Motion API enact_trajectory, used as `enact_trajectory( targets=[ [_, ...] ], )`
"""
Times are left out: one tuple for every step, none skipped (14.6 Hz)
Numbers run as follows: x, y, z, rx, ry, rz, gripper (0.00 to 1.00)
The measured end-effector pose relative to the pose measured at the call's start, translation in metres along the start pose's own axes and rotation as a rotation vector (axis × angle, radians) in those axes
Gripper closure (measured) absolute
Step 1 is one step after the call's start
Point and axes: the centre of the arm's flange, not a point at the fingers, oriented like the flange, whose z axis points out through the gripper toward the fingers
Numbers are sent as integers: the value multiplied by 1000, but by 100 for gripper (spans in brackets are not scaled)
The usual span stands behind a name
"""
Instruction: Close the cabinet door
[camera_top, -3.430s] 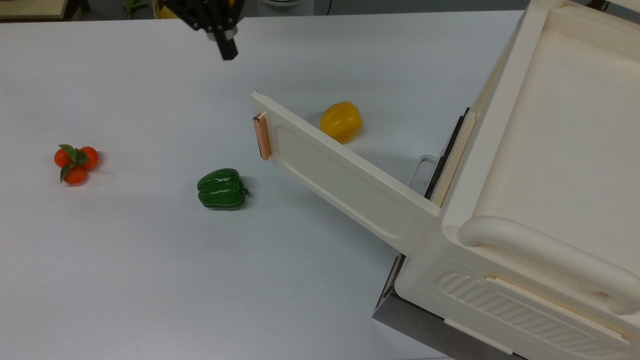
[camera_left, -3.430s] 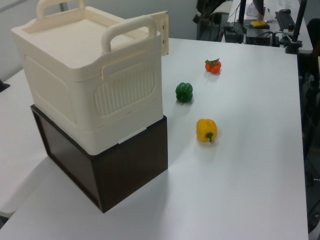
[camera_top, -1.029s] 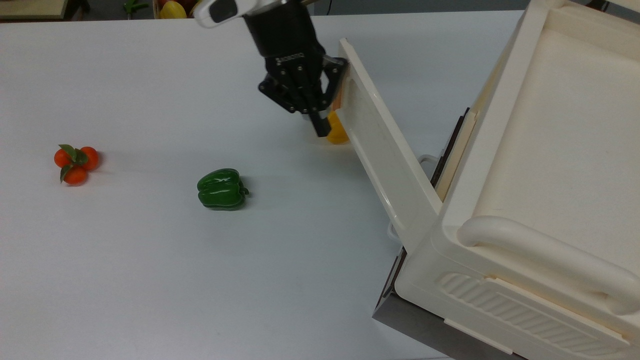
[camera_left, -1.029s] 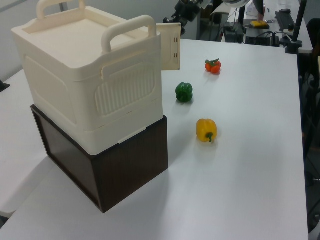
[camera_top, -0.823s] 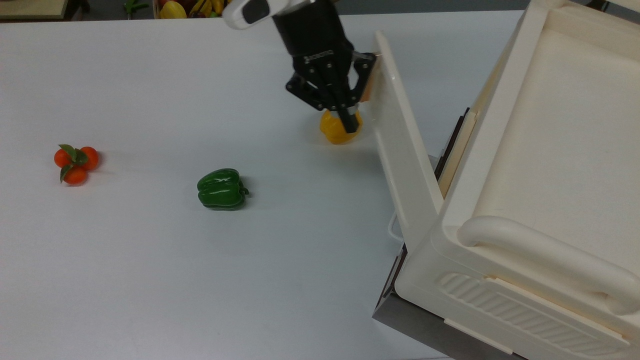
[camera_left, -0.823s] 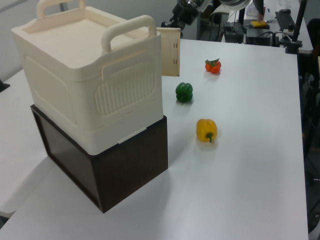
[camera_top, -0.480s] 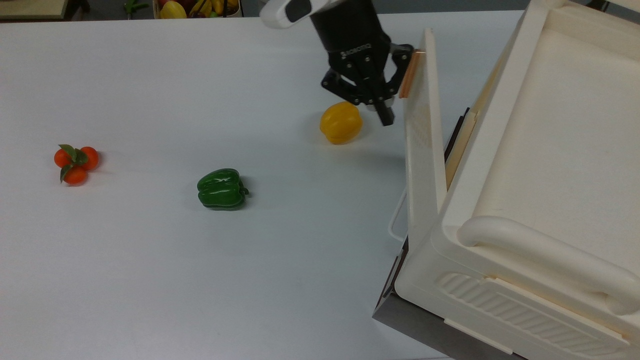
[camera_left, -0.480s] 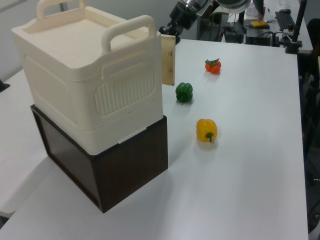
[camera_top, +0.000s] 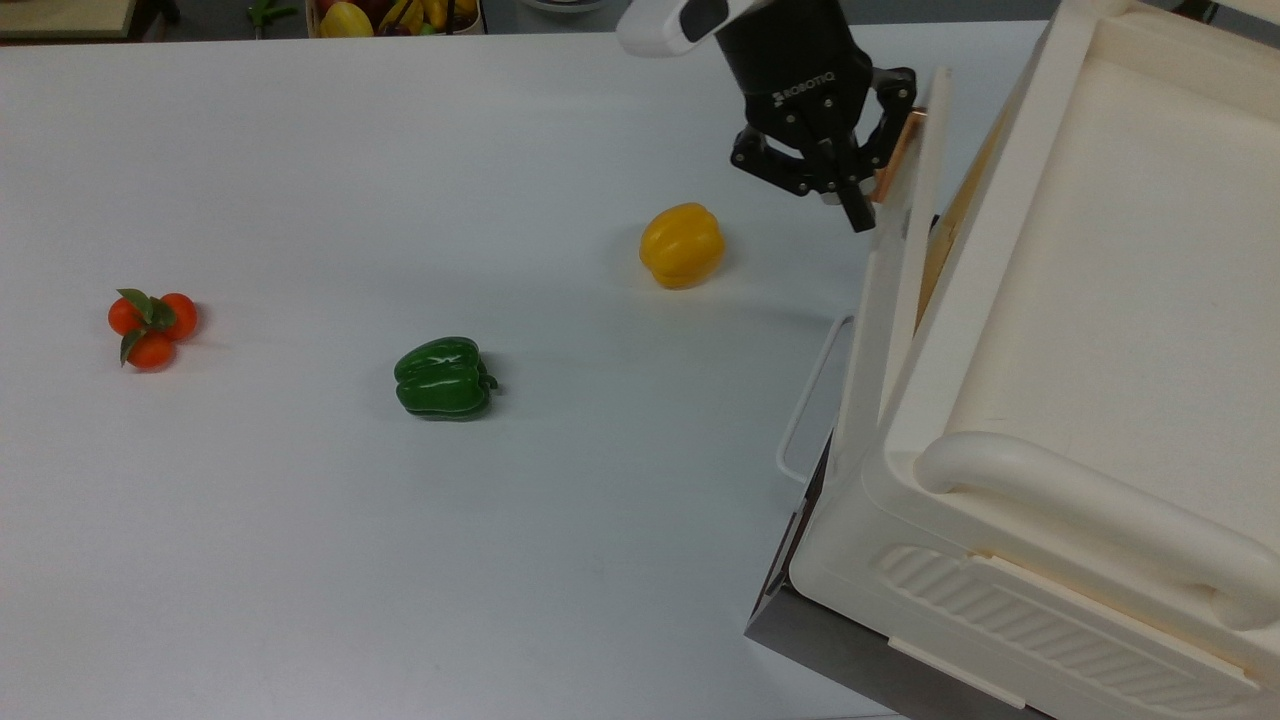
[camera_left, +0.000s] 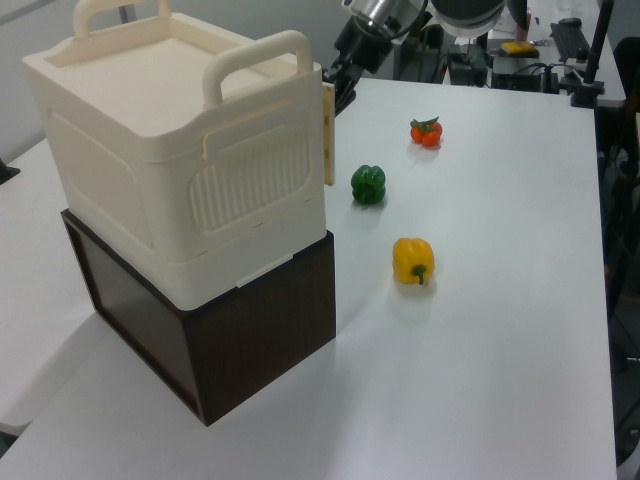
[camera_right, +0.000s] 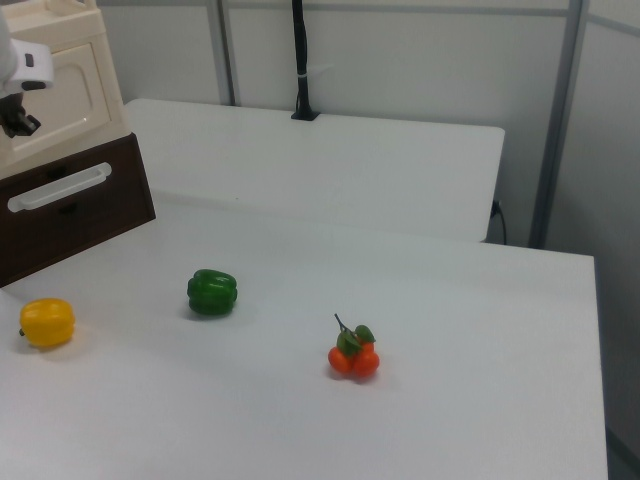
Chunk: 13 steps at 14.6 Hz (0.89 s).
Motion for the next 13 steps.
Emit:
enact_trajectory(
  targets=[
    [-2, -5, 3, 6, 2, -5, 99],
    [-4, -11, 5, 15, 12, -11, 99],
    [-7, -19, 9, 27, 20, -19, 99],
    [-9, -24, 12, 33, 22, -22, 99],
    [-11, -28, 14, 38, 25, -25, 99],
    [-12, -31, 18, 44, 29, -27, 99],
    [-13, -33, 20, 46, 33, -28, 99],
    [-13, -34, 22, 49, 41, -29, 99],
    [-14, -36, 23, 49, 45, -34, 99],
    [-14, -36, 23, 49, 47, -35, 99],
    [-14, -36, 23, 49, 47, -35, 99],
    [-14, -36, 23, 48, 47, -35, 99],
    [-14, -36, 23, 48, 48, -36, 99]
  ],
)
